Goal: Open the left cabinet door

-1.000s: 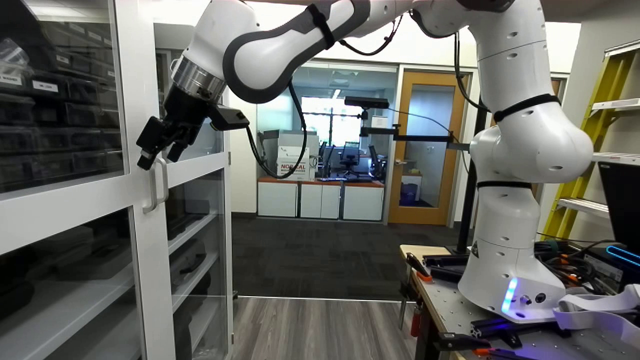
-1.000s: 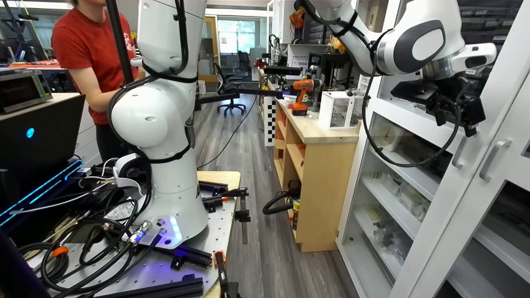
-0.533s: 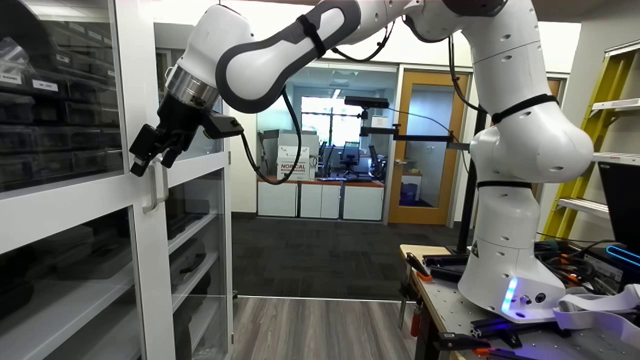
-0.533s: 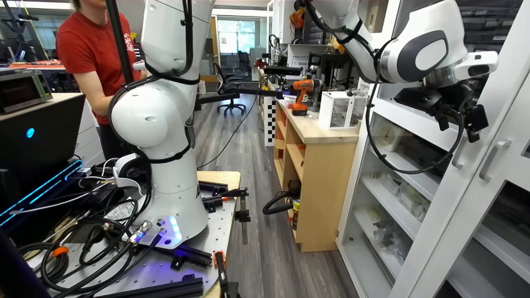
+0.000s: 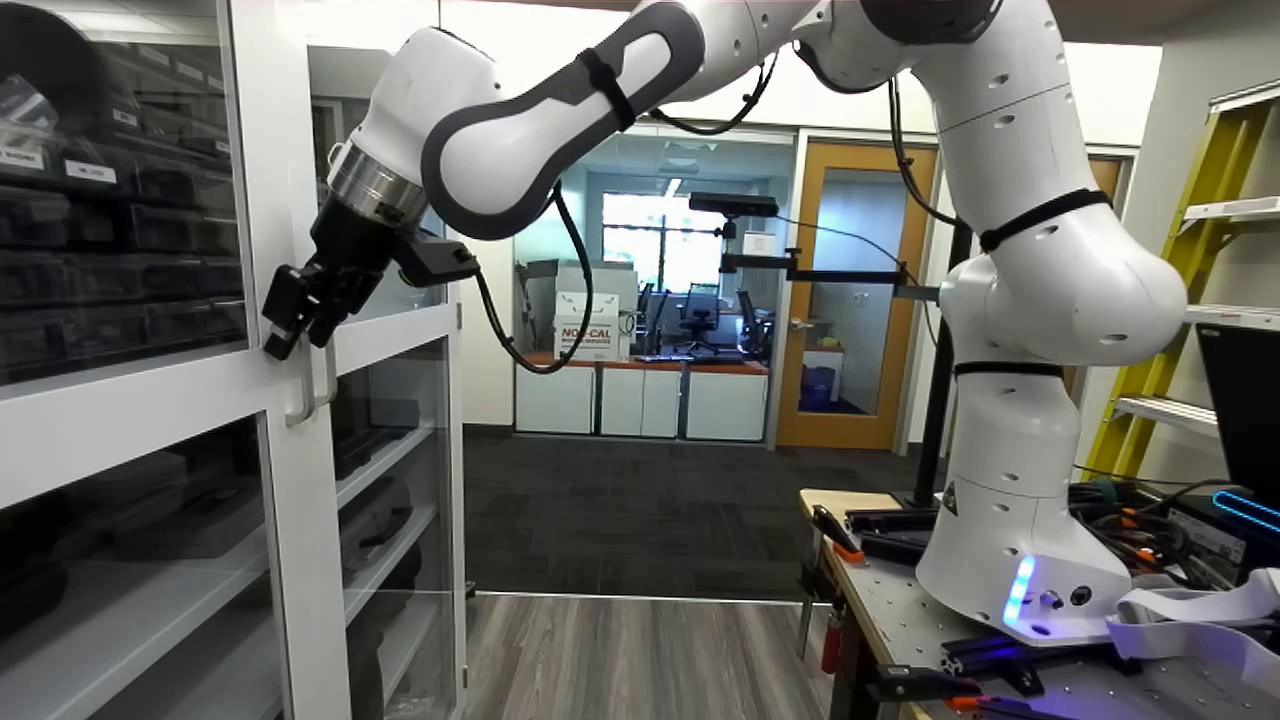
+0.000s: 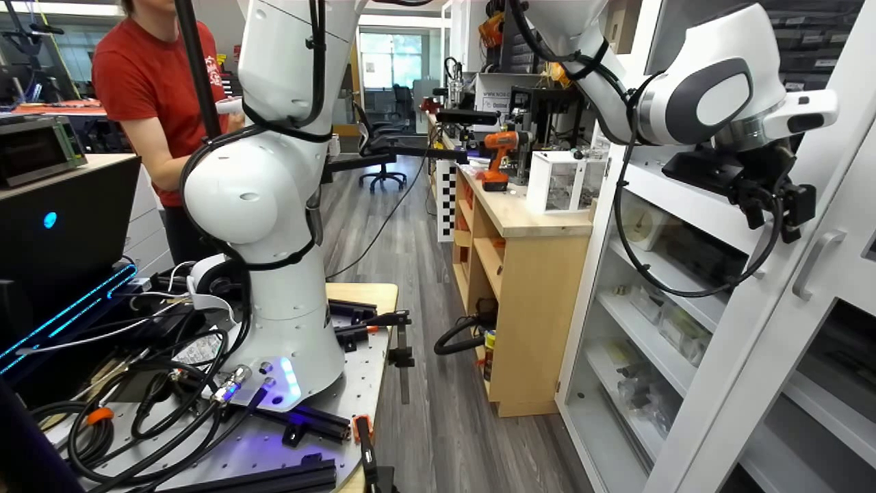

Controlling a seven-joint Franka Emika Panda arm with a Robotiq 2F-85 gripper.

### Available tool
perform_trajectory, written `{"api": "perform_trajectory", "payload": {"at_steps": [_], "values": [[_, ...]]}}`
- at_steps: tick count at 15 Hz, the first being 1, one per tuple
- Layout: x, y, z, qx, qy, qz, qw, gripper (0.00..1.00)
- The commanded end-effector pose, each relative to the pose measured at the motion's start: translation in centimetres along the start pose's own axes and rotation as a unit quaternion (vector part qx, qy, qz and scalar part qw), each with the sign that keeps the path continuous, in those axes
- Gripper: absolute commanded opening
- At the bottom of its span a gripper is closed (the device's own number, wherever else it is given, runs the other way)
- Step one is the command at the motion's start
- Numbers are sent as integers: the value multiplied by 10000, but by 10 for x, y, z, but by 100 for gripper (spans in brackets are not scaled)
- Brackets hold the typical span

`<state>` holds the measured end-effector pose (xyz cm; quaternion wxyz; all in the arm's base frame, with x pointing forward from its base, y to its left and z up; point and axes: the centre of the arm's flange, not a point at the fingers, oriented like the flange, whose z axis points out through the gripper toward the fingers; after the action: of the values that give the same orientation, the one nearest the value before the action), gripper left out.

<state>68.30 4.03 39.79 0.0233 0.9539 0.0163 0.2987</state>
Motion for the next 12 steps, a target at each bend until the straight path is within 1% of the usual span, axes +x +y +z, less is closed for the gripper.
{"api": "perform_trajectory", "payload": {"at_steps": [1, 3, 4, 6, 8, 9, 12], "values": [[7, 2, -3, 37, 133, 11, 9999, 33], [8, 1, -4, 61, 132, 42, 9999, 22], [8, 0, -6, 77, 127, 51, 9999, 14], [7, -3, -9, 104, 126, 62, 9998, 3], [5, -3, -13, 105, 96, 96, 9999, 2], [3, -4, -15, 102, 77, 92, 9999, 5], [-6, -6, -25, 77, 37, 90, 9999, 5]]}}
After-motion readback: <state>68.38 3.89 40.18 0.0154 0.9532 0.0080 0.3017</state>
